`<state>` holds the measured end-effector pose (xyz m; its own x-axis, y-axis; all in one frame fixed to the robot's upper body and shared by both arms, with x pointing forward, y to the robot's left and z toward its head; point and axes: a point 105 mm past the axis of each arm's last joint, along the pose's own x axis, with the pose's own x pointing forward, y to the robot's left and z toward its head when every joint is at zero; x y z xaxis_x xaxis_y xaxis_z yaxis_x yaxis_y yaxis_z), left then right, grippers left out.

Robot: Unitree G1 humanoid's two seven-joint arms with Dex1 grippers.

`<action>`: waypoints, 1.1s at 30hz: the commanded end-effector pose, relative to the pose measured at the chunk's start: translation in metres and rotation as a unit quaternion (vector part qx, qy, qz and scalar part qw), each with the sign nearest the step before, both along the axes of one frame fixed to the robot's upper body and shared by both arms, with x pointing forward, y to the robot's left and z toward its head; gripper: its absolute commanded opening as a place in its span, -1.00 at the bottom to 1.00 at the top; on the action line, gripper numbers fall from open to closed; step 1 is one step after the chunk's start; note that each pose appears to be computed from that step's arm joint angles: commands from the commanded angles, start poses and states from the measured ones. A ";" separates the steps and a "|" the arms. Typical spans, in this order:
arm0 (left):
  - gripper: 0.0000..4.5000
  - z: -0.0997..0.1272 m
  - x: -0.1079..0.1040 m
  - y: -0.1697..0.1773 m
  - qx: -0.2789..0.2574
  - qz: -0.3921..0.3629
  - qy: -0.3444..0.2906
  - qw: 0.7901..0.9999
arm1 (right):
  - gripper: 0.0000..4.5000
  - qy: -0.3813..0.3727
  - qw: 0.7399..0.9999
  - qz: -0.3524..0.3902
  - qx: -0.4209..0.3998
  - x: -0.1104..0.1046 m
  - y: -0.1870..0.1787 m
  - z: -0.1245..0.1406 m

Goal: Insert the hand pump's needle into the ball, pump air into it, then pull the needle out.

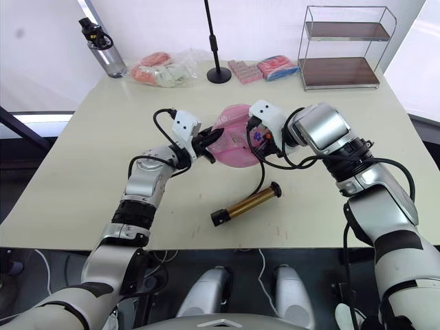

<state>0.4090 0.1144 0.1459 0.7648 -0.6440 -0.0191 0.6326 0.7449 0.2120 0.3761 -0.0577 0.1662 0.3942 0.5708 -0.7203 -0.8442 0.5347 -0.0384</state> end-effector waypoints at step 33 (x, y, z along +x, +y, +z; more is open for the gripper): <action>-0.99 0.002 -0.005 -0.005 0.004 -0.012 -0.005 1.000 | -0.86 -0.018 0.999 0.004 -0.026 0.006 -0.007 0.003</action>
